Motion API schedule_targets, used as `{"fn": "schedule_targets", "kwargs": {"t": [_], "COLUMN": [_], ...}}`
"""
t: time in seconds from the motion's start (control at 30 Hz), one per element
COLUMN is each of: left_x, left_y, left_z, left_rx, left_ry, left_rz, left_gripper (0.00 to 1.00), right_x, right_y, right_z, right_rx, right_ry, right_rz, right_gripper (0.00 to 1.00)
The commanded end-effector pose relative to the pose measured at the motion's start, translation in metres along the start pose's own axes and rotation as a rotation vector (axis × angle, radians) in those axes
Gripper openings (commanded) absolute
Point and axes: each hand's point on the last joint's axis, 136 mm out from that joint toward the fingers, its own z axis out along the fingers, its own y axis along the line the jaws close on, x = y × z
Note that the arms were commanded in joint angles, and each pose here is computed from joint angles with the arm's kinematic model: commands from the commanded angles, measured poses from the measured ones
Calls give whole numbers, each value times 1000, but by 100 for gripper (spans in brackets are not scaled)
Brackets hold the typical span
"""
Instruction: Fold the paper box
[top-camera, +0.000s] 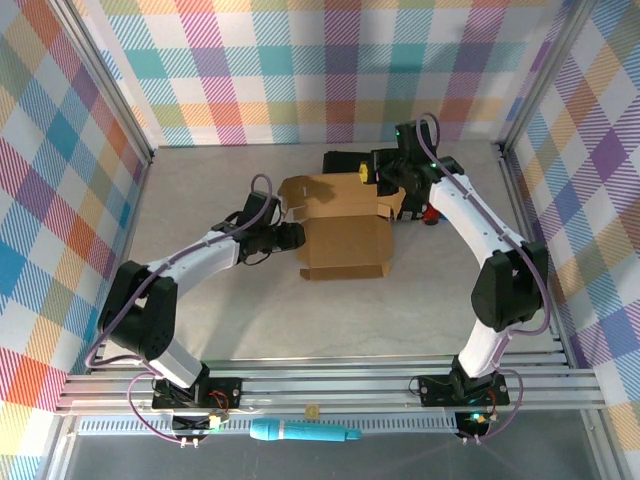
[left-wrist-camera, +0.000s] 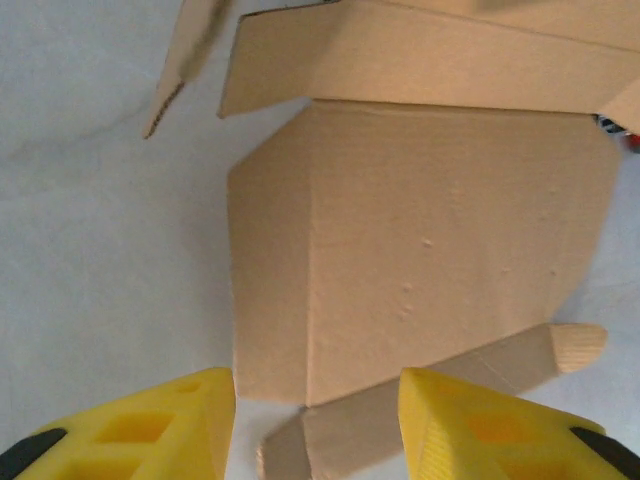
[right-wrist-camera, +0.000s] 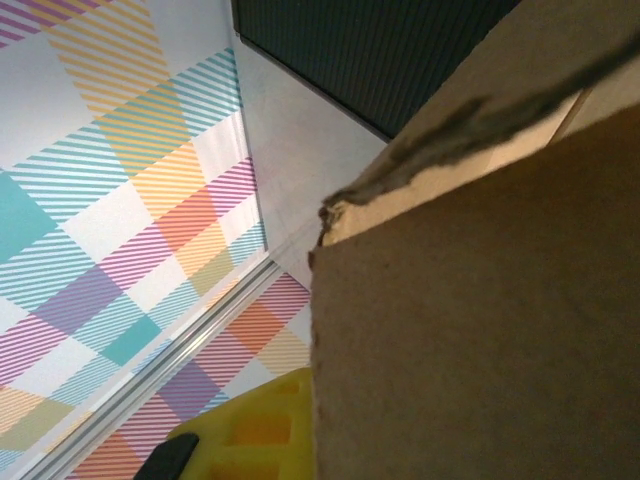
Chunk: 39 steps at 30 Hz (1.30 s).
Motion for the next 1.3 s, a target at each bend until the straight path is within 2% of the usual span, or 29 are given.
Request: {"fn": "schedule_targets", "kwargs": {"t": [0.0, 0.13, 0.23, 0.3, 0.37, 0.47, 0.53, 0.6, 0.63, 0.73, 0.9, 1.0, 1.27], "left_x": [-27, -43, -35, -36, -55, -93, -108, -117, -123, -132, -131, -140, -130], "left_y": [4, 0, -11, -7, 13, 37, 40, 28, 18, -7, -27, -35, -55], "left_z": [-4, -37, -43, -41, -46, -51, -40, -27, -25, -33, -28, -33, -39], "left_rx": [31, 153, 237, 240, 243, 373, 447, 527, 582, 672, 744, 798, 796], "left_ry": [-148, -248, -230, -220, -266, -312, -247, -146, -131, -151, -144, -191, -190], "left_rz": [125, 116, 186, 167, 24, -261, -406, -505, -531, -512, -533, -555, -530], "left_gripper": [46, 47, 47, 45, 41, 33, 26, 22, 21, 21, 22, 24, 25], "right_x": [9, 9, 14, 19, 25, 32, 36, 39, 40, 38, 36, 35, 29], "right_y": [19, 27, 33, 39, 46, 52, 53, 56, 56, 58, 64, 63, 63], "right_z": [-21, -43, -61, -74, -91, -109, -117, -120, -121, -121, -120, -118, -110], "right_rx": [-19, -29, -53, -81, -104, -130, -146, -160, -161, -175, -191, -187, -196], "right_ry": [38, 44, 56, 59, 61, 71, 78, 95, 98, 95, 102, 103, 95], "right_rz": [-5, -7, 16, 19, 10, -3, -10, -13, -11, 1, 12, 20, 39], "right_gripper": [0, 0, 0, 0, 0, 0, 0, 0, 0, 0, 0, 0, 0]}}
